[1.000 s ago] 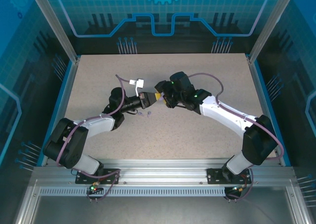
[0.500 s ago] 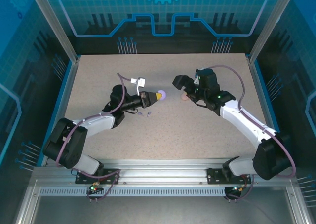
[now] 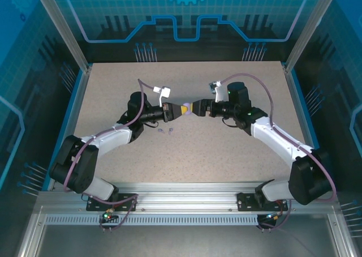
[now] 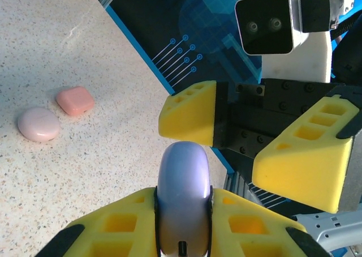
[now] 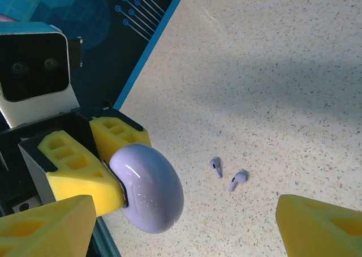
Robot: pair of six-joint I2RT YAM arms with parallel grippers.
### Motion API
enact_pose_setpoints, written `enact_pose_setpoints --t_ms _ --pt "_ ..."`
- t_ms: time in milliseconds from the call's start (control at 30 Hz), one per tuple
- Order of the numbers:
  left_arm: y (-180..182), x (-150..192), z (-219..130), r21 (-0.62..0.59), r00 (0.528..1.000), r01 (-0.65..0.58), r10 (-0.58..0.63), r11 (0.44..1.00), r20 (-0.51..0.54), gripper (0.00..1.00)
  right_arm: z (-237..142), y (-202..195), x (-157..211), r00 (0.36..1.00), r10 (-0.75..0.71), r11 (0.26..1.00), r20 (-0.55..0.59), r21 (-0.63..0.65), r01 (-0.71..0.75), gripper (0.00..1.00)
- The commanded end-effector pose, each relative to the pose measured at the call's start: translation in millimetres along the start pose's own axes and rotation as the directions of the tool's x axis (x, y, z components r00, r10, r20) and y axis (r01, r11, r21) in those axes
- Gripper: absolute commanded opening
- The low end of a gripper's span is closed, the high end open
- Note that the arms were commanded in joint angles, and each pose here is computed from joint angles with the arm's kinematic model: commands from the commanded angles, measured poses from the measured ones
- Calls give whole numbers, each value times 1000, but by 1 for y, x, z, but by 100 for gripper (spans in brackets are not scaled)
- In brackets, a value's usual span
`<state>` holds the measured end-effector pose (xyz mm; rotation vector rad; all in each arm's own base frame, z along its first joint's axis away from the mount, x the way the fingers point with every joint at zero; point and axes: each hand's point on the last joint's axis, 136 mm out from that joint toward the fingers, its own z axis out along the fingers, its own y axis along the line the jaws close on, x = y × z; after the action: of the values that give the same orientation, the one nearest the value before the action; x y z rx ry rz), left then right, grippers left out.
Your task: Insert the wireless bluetooth earbuds into the charging case
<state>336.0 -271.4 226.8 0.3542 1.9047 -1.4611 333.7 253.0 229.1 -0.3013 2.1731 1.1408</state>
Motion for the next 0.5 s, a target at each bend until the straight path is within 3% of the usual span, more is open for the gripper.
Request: enact_pose_setpoints --t_ms 0,467 --pt "-13 -9 1 39 998 -57 57 998 -2 0 6 -4 4 1000 -29 999 -12 -21 29 83" --pt "-21 -13 -2 45 997 -74 74 996 7 0 14 -51 14 996 83 994 -13 69 -82 75"
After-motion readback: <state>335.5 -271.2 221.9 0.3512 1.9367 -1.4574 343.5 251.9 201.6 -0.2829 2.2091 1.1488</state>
